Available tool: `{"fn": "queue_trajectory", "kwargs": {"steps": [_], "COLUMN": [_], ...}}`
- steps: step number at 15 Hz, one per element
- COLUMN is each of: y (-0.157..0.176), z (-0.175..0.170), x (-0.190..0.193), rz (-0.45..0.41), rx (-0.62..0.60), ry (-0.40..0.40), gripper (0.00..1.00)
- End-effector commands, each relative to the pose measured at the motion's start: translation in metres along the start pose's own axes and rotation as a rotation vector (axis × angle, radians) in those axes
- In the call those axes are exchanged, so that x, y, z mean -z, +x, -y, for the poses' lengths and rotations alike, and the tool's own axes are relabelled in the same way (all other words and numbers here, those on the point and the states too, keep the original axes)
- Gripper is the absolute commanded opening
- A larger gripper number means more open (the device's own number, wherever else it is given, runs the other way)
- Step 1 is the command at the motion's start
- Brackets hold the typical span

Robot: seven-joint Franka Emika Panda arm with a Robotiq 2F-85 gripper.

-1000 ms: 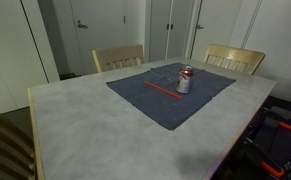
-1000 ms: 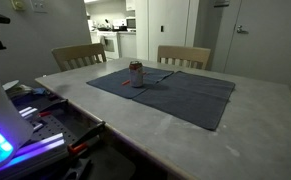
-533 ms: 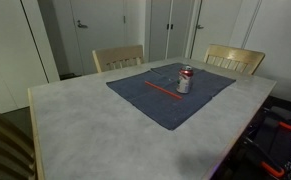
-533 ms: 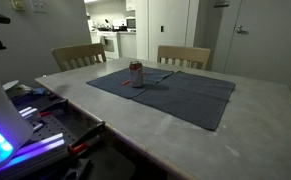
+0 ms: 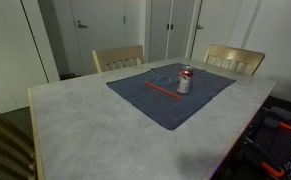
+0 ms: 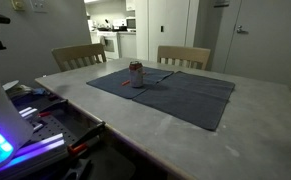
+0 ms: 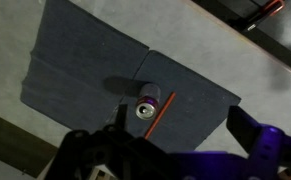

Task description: Put the straw in the can

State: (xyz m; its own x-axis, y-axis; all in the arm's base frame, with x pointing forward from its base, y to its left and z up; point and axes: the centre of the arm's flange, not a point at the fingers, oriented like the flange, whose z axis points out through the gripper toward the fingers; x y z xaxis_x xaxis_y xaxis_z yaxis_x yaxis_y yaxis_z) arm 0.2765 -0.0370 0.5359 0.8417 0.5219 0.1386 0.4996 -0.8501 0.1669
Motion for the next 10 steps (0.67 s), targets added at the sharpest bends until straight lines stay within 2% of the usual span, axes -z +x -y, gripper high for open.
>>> {"fn": "queue_trajectory", "kwargs": {"steps": [1, 5, 10], "y": [0.035, 0.057, 0.091], "z": [0.04, 0.074, 0.083], "x": [-0.023, -0.047, -0.084], "rz": [0.049, 0.071, 0.053], "rx": [0.152, 0.246, 0.243], "ry": [0.061, 0.117, 0.129], "gripper": [1.0, 1.0, 1.0]}}
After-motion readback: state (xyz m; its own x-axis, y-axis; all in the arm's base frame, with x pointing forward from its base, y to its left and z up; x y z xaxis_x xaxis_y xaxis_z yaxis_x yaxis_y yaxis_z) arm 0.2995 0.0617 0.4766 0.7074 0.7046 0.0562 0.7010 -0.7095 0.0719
